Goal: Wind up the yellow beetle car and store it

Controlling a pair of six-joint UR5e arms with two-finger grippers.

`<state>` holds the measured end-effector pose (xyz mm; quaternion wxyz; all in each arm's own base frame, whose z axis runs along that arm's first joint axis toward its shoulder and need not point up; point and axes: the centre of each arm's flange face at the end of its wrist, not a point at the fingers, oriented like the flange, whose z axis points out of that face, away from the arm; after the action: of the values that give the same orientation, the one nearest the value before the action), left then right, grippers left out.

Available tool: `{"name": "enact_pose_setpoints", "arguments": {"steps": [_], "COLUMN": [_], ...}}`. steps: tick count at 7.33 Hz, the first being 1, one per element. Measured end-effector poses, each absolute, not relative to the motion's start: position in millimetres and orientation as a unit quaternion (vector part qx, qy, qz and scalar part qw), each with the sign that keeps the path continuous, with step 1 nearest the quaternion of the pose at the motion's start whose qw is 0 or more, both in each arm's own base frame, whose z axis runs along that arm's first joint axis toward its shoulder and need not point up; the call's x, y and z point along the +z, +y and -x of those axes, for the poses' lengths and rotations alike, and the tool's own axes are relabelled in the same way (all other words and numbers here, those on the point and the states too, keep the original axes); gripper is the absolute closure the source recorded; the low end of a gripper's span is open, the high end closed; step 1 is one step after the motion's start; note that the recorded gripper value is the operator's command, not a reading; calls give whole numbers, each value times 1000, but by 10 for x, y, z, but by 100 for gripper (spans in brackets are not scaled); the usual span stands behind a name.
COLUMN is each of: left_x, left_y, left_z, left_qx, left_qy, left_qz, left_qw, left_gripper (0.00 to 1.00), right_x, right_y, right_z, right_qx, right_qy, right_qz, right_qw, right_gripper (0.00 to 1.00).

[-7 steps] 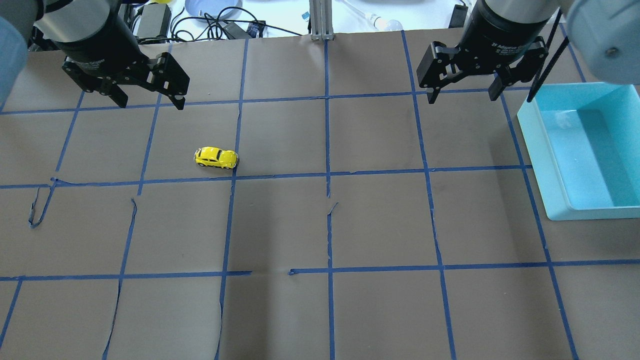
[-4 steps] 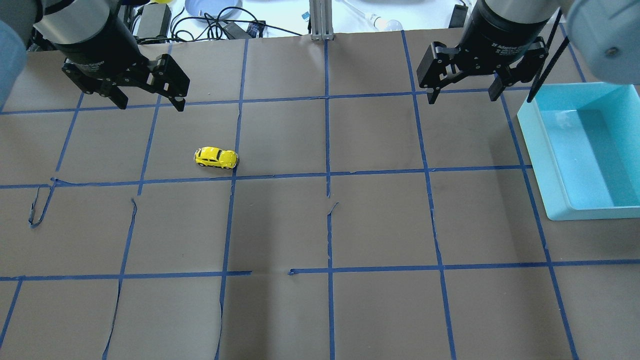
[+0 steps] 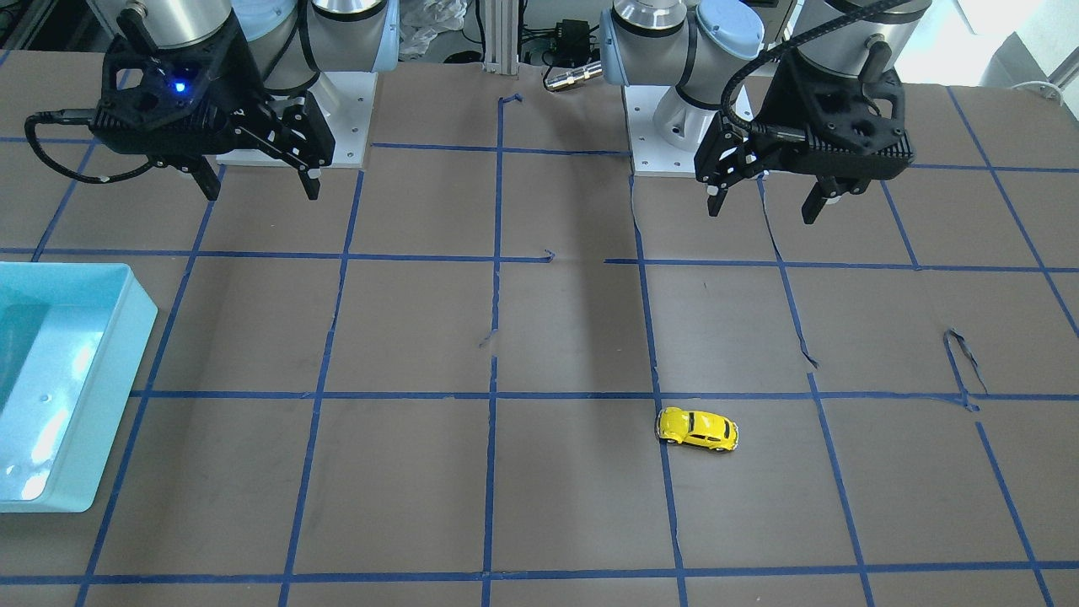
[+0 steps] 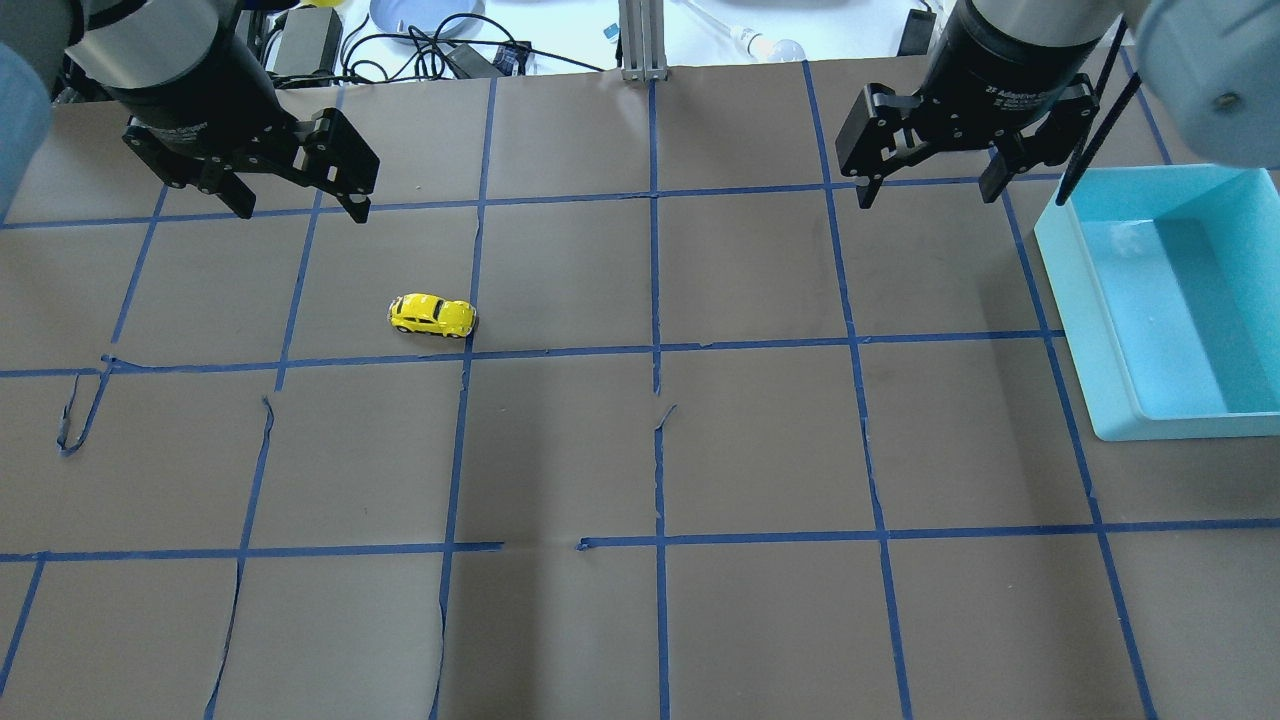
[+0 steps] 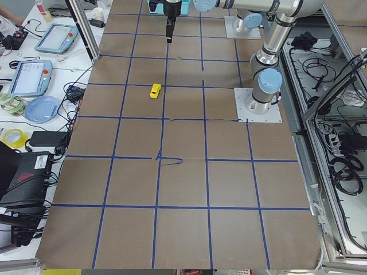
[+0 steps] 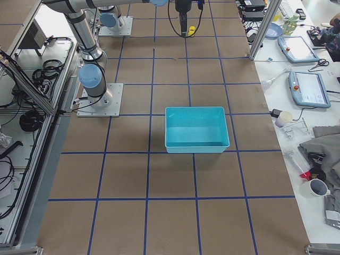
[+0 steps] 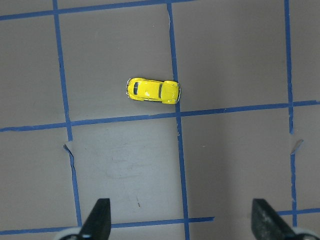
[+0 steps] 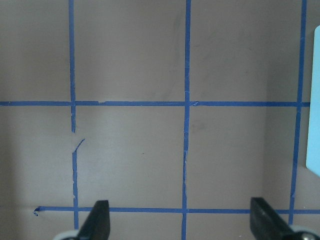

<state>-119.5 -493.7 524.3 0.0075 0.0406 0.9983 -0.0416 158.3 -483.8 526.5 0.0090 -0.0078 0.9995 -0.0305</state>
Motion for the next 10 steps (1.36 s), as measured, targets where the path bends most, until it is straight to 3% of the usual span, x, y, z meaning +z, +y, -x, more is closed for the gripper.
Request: {"name": "enact_pose_setpoints", "arguments": {"steps": [10], "left_x": [5098], "left_y": [-4980], "left_z": [1328], "left_qx": [-28], "left_qy": [993], "left_qz": [-113], "left_qw": [4], "left_gripper": [0], "right_x": [5266], "right_y": [-4840], "right_z": [-1583], "right_qx": [-31], "right_qy": [999], "right_qz": [8], "right_qw": [9], "right_gripper": [0]}}
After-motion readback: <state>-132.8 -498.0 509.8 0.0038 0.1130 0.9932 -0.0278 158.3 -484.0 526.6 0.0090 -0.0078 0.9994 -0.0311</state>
